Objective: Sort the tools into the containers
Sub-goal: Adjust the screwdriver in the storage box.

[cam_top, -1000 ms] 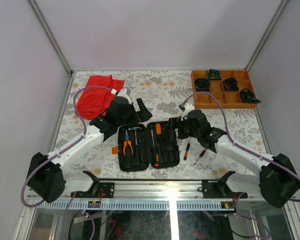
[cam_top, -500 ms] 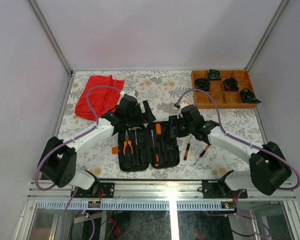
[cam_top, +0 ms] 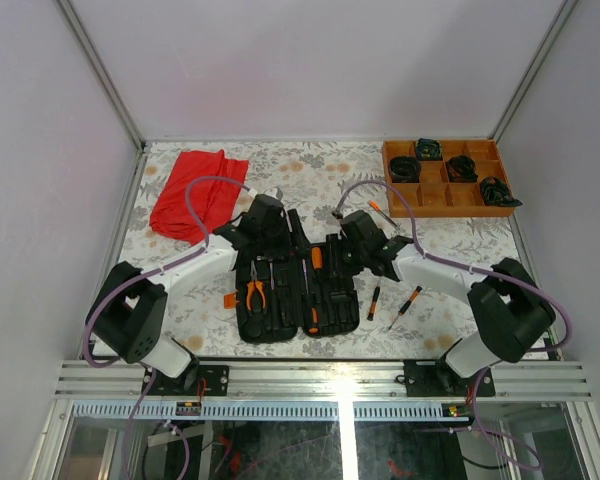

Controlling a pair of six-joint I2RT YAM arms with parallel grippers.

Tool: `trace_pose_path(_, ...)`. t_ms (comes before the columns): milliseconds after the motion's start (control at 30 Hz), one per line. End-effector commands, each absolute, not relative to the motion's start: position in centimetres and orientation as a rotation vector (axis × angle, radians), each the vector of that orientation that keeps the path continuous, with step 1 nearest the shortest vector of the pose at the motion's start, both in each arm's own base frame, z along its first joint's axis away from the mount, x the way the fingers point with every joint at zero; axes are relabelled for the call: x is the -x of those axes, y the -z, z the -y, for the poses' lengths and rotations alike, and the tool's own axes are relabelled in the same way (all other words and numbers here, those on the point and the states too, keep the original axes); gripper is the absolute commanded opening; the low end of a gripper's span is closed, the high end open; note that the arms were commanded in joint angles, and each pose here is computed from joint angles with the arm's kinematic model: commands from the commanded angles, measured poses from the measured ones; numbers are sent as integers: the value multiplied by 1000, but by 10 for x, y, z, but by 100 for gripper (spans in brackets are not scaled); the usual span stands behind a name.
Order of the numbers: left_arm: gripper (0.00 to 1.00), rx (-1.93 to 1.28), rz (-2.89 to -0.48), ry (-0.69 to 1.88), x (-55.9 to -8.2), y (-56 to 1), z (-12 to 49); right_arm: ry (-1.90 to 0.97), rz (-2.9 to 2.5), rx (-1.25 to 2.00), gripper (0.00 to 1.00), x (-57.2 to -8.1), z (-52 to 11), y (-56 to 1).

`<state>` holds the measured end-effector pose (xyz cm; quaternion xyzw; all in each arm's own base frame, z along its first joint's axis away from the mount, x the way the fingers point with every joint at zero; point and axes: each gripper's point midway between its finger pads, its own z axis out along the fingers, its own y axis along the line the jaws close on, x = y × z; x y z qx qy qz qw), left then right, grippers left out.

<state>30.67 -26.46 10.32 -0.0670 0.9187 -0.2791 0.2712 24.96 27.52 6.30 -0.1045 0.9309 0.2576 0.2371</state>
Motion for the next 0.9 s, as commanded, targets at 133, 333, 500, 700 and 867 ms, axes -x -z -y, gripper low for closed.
trace_pose_path(133, 60, 203, -2479, 763, -300, -91, 262, -684, -2526, 281, 33, -269, -294, -73)
trace_pose_path(333, 58, 206, -2511, 753, -290, -77, 257, -636, -2568, 295, 29, -269, -295, -61)
trace_pose_path(500, 56, 208, -2528, 749, -285, -70, 255, -618, -2595, 314, 28, -267, -299, -52)
trace_pose_path(700, 54, 215, -2546, 754, -278, -62, 252, -594, -2615, 334, 25, -267, -302, -45)
trace_pose_path(867, 52, 215, -2560, 755, -274, -56, 251, -540, -2634, 335, 22, -267, -297, -37)
